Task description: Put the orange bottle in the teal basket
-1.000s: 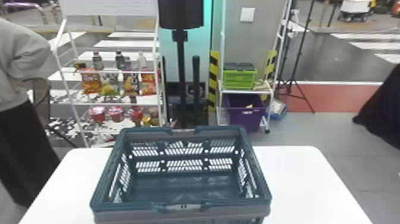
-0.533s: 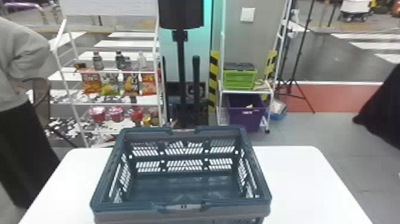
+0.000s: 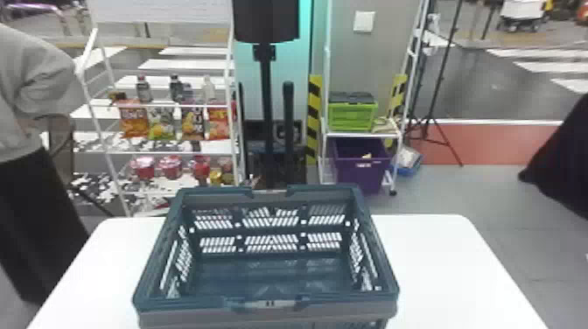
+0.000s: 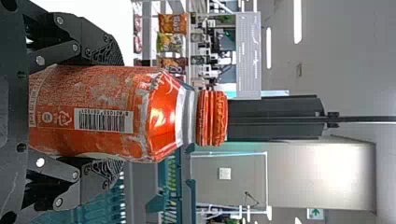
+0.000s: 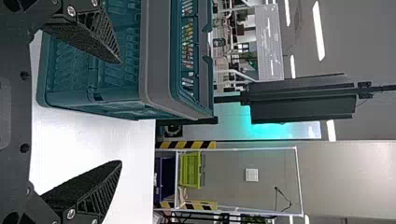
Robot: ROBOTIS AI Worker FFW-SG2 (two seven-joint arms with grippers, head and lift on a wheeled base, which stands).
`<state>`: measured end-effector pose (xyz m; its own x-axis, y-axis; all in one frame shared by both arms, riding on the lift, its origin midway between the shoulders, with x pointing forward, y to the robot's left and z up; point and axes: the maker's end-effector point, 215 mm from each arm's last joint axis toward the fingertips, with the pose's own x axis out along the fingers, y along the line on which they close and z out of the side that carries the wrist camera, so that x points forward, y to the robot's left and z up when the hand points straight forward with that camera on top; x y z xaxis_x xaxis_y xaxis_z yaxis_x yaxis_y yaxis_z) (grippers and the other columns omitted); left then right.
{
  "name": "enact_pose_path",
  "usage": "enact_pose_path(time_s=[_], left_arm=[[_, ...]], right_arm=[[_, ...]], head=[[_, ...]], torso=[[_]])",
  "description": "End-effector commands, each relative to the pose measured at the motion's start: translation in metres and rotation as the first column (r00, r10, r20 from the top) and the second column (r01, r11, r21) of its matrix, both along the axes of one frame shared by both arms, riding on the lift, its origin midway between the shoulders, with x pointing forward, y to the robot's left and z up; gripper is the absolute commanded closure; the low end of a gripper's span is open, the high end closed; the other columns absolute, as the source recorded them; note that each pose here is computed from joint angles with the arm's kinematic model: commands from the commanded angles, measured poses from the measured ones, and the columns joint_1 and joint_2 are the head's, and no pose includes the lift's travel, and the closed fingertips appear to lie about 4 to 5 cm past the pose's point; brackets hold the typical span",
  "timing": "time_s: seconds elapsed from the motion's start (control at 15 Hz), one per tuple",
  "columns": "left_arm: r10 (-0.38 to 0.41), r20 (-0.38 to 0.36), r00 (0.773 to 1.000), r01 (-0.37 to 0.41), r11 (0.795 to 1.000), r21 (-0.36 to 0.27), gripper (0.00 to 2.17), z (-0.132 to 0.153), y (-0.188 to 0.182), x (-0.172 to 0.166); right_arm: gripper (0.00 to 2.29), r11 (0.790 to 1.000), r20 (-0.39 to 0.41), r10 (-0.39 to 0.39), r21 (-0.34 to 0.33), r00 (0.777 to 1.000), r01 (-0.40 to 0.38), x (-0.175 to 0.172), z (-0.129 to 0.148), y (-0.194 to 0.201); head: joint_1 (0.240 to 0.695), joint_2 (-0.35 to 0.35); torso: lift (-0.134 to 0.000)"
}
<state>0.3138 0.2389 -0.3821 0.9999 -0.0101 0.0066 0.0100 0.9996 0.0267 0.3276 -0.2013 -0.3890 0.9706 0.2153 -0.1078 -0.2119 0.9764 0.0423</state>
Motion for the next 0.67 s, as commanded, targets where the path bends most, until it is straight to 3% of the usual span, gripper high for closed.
enact_pose_path(time_s=[0.0,0.27,0.6], left_arm=[[-0.008,0.061,0.998,0.007,1.0,0.026,0.65,0.036,-0.002,0.005],[-0.067,0.126,0.99,0.051,0.991,0.125,0.65,0.099,0.006,0.027],[-0.137,-0.041,0.99,0.141,0.977,0.16,0.65,0.105,0.027,0.085]], right_arm=[[0.12,1.0,-0.004,-0.003,0.001,1.0,0.003,-0.001,-0.001,0.0],[0.12,1.0,-0.006,-0.004,0.001,1.0,0.004,-0.003,-0.003,-0.001],[0.12,1.0,-0.012,-0.01,-0.002,1.0,0.01,-0.005,-0.006,-0.002]], head=[[0.499,0.0],[0.499,0.0],[0.499,0.0]], torso=[[0.0],[0.0],[0.0]])
